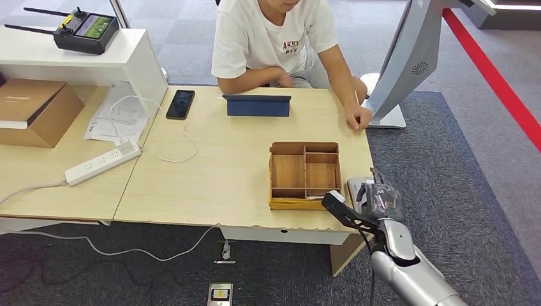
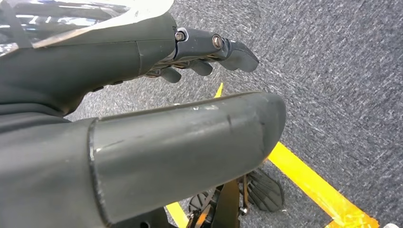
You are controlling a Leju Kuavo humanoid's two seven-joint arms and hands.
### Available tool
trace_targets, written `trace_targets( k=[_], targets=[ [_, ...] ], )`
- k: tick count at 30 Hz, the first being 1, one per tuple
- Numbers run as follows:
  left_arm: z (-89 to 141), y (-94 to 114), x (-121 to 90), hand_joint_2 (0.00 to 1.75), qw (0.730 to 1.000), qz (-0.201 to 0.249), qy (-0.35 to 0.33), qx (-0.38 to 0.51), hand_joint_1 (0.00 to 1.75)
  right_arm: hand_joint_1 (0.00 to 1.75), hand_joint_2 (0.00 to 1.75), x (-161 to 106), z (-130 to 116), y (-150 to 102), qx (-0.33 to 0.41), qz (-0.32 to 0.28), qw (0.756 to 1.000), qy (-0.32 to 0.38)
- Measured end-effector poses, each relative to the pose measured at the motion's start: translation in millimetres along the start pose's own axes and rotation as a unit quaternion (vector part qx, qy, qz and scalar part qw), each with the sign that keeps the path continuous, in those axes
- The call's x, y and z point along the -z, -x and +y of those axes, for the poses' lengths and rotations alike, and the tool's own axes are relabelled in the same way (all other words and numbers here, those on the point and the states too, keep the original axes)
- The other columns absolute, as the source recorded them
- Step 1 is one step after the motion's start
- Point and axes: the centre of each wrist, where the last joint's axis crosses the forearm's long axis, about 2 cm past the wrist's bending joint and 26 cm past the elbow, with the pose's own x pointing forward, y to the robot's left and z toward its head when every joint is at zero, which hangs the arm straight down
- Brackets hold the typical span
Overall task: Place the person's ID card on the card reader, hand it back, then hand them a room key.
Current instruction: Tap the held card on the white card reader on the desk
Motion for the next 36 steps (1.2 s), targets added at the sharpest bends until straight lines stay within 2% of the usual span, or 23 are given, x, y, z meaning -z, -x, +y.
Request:
trace_targets(
  k=[11, 27, 33, 36],
  targets=[
    [-2, 2, -1, 0.0, 1.0, -0.001, 0.004, 0.01, 0.0, 1.75, 1.75, 3, 8, 15, 0.009, 0.038, 0.999, -0.002],
    [-3, 4, -2, 0.0, 1.0, 0.009, 0.001, 0.005, 0.0, 1.75, 1.75, 4, 12, 21, 0.027, 0.043, 0.999, -0.004],
    [-4, 5, -3, 0.0, 1.0, 0.008, 0.003, 0.002, 0.0, 1.75, 1.75, 7, 4, 16, 0.062, 0.036, 0.997, 0.02],
    [-4, 5, -3, 0.0, 1.0, 0.009, 0.003, 0.0, 0.0, 1.75, 1.75, 11, -7, 9, 0.081, 0.032, 0.996, 0.035]
  ],
)
